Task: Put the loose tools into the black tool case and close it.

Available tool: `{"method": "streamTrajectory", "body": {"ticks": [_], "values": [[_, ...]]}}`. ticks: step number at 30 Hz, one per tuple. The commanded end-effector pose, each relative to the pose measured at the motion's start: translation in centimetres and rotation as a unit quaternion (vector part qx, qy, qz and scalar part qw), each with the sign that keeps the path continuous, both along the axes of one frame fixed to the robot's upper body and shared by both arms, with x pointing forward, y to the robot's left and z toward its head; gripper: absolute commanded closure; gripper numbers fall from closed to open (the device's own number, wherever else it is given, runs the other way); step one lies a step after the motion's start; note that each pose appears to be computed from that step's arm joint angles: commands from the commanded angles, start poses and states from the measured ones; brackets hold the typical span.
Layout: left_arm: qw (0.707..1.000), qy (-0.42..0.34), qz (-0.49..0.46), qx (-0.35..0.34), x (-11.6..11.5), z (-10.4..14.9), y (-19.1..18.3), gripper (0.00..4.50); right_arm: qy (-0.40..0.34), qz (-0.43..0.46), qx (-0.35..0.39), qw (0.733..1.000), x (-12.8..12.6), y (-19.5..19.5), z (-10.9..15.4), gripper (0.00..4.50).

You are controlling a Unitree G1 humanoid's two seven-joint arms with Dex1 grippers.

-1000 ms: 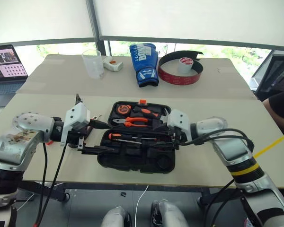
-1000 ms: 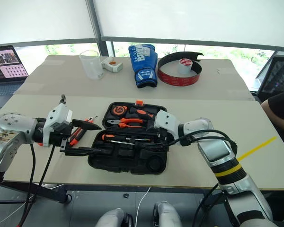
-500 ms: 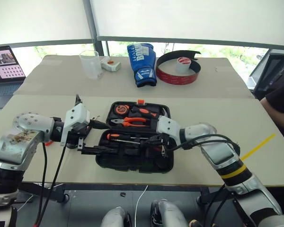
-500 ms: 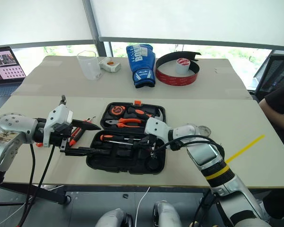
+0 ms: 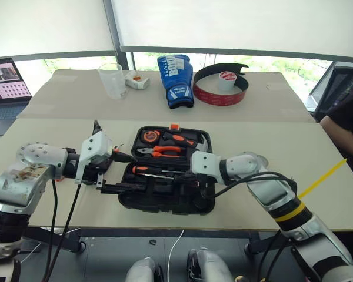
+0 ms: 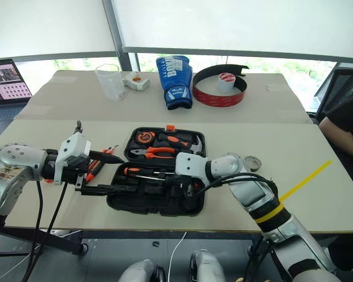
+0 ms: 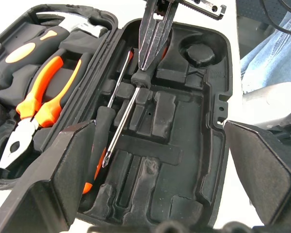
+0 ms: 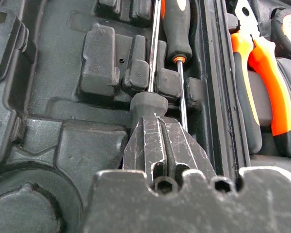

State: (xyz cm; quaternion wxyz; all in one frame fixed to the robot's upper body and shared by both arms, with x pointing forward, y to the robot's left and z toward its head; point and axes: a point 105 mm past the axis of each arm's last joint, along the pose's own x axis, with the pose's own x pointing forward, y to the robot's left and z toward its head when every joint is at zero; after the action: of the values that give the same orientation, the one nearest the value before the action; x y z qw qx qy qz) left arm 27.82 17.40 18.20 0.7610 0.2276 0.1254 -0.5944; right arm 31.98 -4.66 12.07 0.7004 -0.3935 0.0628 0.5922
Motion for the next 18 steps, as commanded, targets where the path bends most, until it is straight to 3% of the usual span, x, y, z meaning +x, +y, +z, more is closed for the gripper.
{"method": "streamTrajectory", "body": {"ticks": [1,6,9,13,16,18], "values": [[1.000,-0.017,0.007,-0.004,0.0,0.4,0.2,0.00,0.023,-0.009,0.000,1.000,0.2,-0.2,-1.0,4.47],[0.996,-0.010,0.087,-0.009,0.4,-0.3,2.9,0.00,0.077,-0.001,0.165,0.983,-0.4,0.0,5.7,4.47],[0.988,-0.010,0.154,-0.014,0.3,-0.7,5.1,0.00,0.106,0.002,0.216,0.971,-1.1,-0.9,8.4,4.47],[0.963,-0.015,0.267,-0.030,-0.7,-1.3,9.1,0.00,0.138,0.000,0.251,0.958,-1.9,-2.4,10.9,3.37],[0.910,-0.034,0.410,-0.054,-2.4,-3.0,14.5,0.00,0.148,0.026,0.242,0.959,-3.6,-3.8,11.4,2.35],[0.888,-0.031,0.456,-0.043,-4.4,-4.1,16.5,0.00,0.148,0.036,0.225,0.962,-4.3,-4.2,11.1,1.63]]}}
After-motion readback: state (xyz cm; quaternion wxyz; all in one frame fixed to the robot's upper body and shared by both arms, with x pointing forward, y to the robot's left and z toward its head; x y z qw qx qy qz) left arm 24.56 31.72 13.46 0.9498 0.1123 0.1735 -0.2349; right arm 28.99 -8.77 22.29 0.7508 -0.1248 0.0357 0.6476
